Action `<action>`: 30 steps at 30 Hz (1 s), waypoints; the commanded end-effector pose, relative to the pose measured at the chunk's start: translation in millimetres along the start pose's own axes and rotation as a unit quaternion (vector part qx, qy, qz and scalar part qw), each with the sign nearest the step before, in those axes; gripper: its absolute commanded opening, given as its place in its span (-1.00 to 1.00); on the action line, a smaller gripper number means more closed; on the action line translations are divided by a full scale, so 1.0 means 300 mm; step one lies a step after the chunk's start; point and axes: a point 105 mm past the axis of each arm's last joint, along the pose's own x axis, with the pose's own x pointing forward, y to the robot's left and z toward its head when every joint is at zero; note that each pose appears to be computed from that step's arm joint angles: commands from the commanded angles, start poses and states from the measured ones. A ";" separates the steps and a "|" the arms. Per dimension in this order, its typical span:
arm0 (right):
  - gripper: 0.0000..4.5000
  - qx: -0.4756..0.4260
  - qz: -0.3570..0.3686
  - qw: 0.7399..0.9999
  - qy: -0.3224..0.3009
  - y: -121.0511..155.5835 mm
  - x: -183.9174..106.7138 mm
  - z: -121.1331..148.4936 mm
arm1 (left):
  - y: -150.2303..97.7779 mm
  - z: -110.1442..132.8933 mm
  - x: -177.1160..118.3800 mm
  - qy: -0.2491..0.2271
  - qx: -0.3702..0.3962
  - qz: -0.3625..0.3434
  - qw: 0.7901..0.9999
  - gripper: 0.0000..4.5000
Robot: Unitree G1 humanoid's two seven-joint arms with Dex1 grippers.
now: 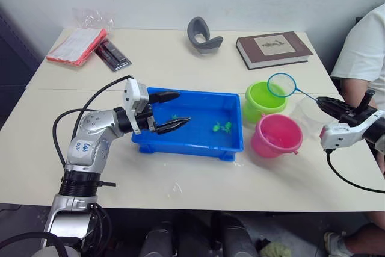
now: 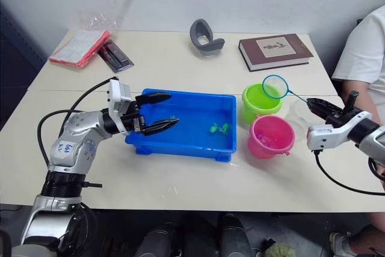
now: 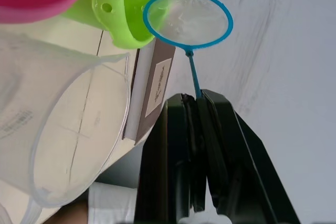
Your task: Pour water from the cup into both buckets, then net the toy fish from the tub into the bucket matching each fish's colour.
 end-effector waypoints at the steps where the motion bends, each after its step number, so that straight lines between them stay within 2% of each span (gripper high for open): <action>1: -1.00 0.173 -0.040 0.984 -0.019 -0.100 0.002 0.026 | 0.003 0.035 -0.020 -0.007 0.024 0.004 1.000 0.96; 3: -1.00 0.258 -0.020 0.964 -0.058 -0.129 0.010 0.084 | 0.007 0.035 -0.038 -0.003 0.025 0.006 1.000 0.96; 5: -1.00 0.384 0.023 0.918 -0.101 -0.141 0.015 0.164 | 0.012 0.036 -0.056 0.001 0.026 0.009 1.000 0.96; 9: -1.00 0.535 0.078 0.829 -0.143 -0.187 0.033 0.310 | 0.022 0.040 -0.092 0.011 0.027 0.013 0.999 0.96; 11: -1.00 0.586 0.102 0.791 -0.147 -0.188 0.042 0.366 | 0.028 0.043 -0.104 0.013 0.028 0.015 0.999 0.96; 13: -1.00 0.644 0.142 0.741 -0.124 -0.154 0.055 0.424 | 0.034 0.048 -0.112 0.016 0.030 0.017 0.999 0.96; 16: -1.00 0.689 0.193 0.695 -0.072 -0.101 0.065 0.486 | 0.035 0.051 -0.115 0.018 0.031 0.018 0.999 0.96; 20: -1.00 0.698 0.262 0.666 -0.026 -0.035 0.051 0.569 | 0.027 0.053 -0.116 0.020 0.031 0.017 0.999 0.96; 24: -1.00 0.688 0.304 0.659 0.012 -0.001 0.028 0.584 | 0.019 0.050 -0.119 0.023 0.029 0.019 0.999 0.96; 30: -1.00 0.702 0.353 0.618 0.022 0.005 0.020 0.612 | 0.017 0.045 -0.121 0.026 0.027 0.022 0.999 0.96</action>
